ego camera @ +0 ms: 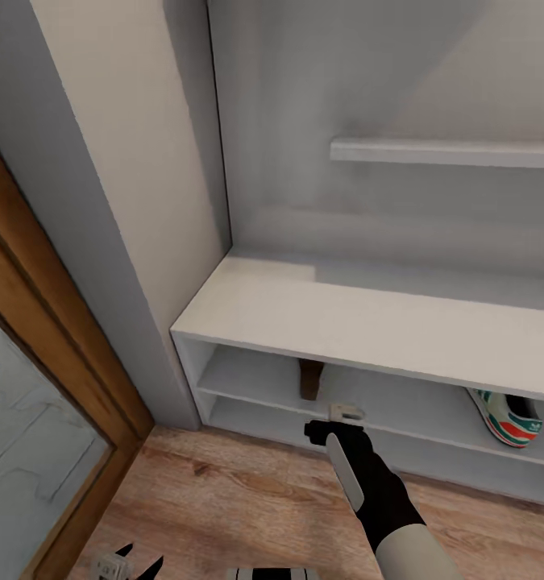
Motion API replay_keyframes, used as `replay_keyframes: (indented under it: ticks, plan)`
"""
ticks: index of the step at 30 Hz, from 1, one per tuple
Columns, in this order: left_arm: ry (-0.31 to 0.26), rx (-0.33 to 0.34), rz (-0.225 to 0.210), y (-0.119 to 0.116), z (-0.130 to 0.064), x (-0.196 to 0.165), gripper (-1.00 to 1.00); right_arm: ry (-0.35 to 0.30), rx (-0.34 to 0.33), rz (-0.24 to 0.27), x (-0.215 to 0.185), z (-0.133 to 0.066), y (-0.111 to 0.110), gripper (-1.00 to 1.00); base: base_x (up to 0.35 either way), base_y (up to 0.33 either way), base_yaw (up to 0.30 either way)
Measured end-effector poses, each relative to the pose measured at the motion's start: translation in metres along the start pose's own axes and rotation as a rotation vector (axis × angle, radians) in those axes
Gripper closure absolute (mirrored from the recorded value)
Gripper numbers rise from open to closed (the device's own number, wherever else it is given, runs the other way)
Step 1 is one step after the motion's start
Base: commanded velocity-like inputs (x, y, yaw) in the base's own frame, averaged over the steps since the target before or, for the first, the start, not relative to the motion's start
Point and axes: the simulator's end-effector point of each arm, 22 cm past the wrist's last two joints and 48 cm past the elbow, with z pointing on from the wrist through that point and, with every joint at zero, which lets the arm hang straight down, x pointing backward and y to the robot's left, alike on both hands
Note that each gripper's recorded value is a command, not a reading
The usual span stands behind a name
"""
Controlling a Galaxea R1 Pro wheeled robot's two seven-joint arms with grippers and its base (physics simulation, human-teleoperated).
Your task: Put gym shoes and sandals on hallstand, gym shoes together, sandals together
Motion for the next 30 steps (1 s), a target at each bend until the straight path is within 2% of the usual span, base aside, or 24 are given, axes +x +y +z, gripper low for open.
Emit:
replay_keyframes:
  ticks: [18, 23, 30]
  plan:
    - [0.000, -0.002, -0.003, 0.001, 0.000, 0.000, -1.00, 0.009, 0.002, -0.003, 0.005, 0.002, -0.001, -1.00, -0.290, -0.152, 0.000]
    - [0.002, -0.006, -0.001, 0.003, -0.002, 0.001, -1.00, 0.075, 0.033, -0.003, 0.052, 0.024, -0.010, -1.00, -0.242, -0.199, 0.000]
    - [0.005, -0.024, 0.002, 0.010, -0.005, 0.001, -1.00, 0.079, 0.090, 0.018, 0.111, 0.049, -0.029, -1.00, -0.266, -0.191, 0.000]
